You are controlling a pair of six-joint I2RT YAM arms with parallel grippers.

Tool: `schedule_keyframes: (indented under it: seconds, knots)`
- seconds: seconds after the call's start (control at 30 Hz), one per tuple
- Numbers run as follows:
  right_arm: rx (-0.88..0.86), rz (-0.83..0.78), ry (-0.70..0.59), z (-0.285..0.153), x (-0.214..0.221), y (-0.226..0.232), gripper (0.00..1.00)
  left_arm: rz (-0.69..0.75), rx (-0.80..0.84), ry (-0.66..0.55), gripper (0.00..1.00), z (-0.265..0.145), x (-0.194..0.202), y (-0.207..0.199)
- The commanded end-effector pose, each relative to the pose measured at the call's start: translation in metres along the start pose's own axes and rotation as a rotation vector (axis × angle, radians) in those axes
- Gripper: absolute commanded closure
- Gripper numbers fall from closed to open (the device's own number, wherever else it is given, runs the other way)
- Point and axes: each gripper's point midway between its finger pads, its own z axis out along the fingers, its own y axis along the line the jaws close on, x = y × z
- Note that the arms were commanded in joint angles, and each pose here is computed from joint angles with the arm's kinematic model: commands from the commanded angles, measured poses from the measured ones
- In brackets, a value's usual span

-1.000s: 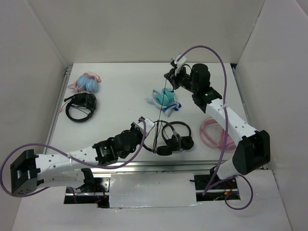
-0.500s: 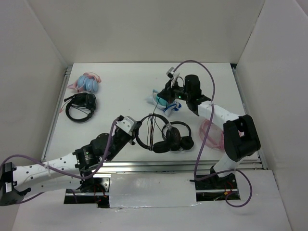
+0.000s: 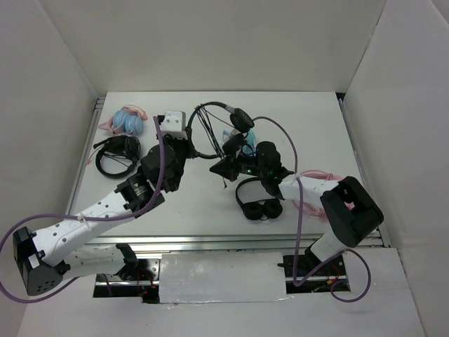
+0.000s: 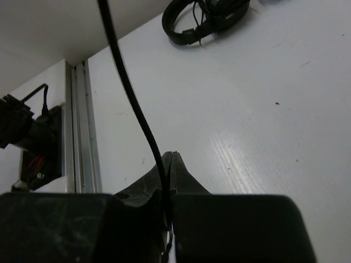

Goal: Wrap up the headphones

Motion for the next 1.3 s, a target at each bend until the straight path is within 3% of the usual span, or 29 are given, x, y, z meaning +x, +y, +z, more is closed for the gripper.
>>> schedule_keyframes:
  seconds: [0.0, 0.2, 0.27, 0.4, 0.67, 0.87, 0.97, 1.1, 1.27]
  knots:
    - [-0.032, -0.019, -0.177, -0.001, -0.037, 0.010, 0.95, -0.206, -0.041, -0.175, 1.00, 0.005, -0.074, 0.006]
    - [-0.089, -0.026, -0.232, 0.004, -0.048, 0.020, 0.93, -0.155, -0.083, -0.195, 1.00, 0.010, -0.091, 0.011]
    - [-0.088, -0.029, -0.263, 0.001, -0.050, 0.021, 1.00, -0.149, -0.103, -0.201, 1.00, 0.011, -0.097, 0.016]
    - [-0.091, -0.036, -0.287, -0.007, -0.046, 0.027, 1.00, -0.147, -0.143, -0.201, 1.00, 0.014, -0.103, 0.025]
    - [0.067, -0.107, -0.264, -0.016, -0.046, 0.024, 1.00, -0.098, -0.269, -0.190, 1.00, 0.020, -0.108, 0.049]
    - [0.402, -0.156, -0.087, -0.036, -0.024, 0.009, 1.00, -0.023, -0.407, -0.120, 1.00, 0.036, -0.073, 0.076]
    - [0.499, -0.270, 0.009, -0.044, -0.033, 0.011, 1.00, 0.017, -0.406, -0.052, 1.00, 0.047, -0.039, 0.079]
    - [0.490, -0.369, 0.209, -0.046, -0.023, 0.015, 1.00, 0.119, -0.333, 0.058, 1.00, 0.053, 0.020, 0.074]
    - [0.277, -0.538, 0.476, -0.045, 0.024, 0.028, 1.00, 0.211, -0.180, 0.233, 1.00, 0.041, 0.104, 0.073]
